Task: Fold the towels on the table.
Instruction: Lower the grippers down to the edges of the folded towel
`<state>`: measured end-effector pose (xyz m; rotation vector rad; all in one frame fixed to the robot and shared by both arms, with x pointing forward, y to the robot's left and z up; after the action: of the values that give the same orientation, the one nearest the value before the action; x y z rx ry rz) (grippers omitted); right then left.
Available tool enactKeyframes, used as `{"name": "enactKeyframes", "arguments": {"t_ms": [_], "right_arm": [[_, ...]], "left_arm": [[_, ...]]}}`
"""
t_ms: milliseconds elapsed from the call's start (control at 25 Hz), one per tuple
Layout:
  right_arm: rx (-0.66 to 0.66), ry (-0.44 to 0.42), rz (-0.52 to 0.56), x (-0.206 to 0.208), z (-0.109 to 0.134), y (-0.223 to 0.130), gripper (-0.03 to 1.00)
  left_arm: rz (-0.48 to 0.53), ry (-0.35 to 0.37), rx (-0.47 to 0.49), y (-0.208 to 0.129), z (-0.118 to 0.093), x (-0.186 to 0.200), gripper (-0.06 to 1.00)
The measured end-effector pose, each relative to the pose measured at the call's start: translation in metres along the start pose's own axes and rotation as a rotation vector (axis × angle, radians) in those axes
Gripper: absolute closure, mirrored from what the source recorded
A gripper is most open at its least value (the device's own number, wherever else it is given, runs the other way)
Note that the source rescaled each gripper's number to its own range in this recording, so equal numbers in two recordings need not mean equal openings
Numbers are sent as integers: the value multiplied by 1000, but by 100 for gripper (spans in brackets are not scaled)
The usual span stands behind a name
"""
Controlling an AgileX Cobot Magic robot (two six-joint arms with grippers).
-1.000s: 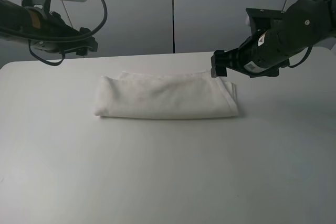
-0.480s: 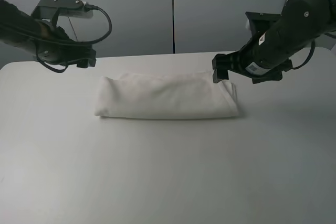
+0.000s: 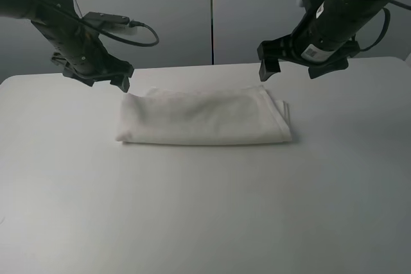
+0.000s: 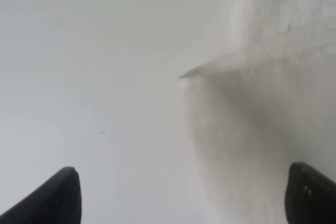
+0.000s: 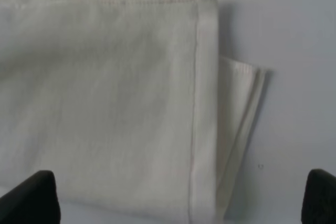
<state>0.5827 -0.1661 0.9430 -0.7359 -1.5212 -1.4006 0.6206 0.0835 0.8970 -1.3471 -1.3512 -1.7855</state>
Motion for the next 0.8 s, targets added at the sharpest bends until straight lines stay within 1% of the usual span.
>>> {"name": "enactKeyframes", "arguments": {"t_ms": [80, 200, 280, 400, 600, 800], "right_arm": [[0, -3, 15, 0, 0, -1, -3], [0, -8, 49, -3, -1, -5, -3], [0, -12, 72, -8, -1, -7, -3], [4, -16, 101, -17, -2, -11, -3], [5, -17, 132, -27, -2, -15, -3], [12, -17, 160, -36, -2, -19, -3]], "left_arm": [[35, -73, 54, 4, 0, -8, -5], [87, -166, 119, 6, 7, -20, -5], [121, -194, 125, 5, 13, -24, -5], [139, -202, 128, 3, 17, -31, -5], [146, -205, 120, 3, 17, -34, -5], [214, -206, 104, 0, 16, -50, -5]]}}
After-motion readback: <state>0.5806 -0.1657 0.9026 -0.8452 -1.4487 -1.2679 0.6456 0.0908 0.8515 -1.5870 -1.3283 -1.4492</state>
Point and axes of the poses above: a point on each arm's last joint axis where the gripper is mounted, x pointing back along that axis away from the gripper, z along the wrist's bending axis when the last joint is at zero, y = z × x, the point moved 6 cm from there along -x, pointing out along that axis toward the gripper, and after that the axes turned 5 degrees about x, right-handed, at the moved point
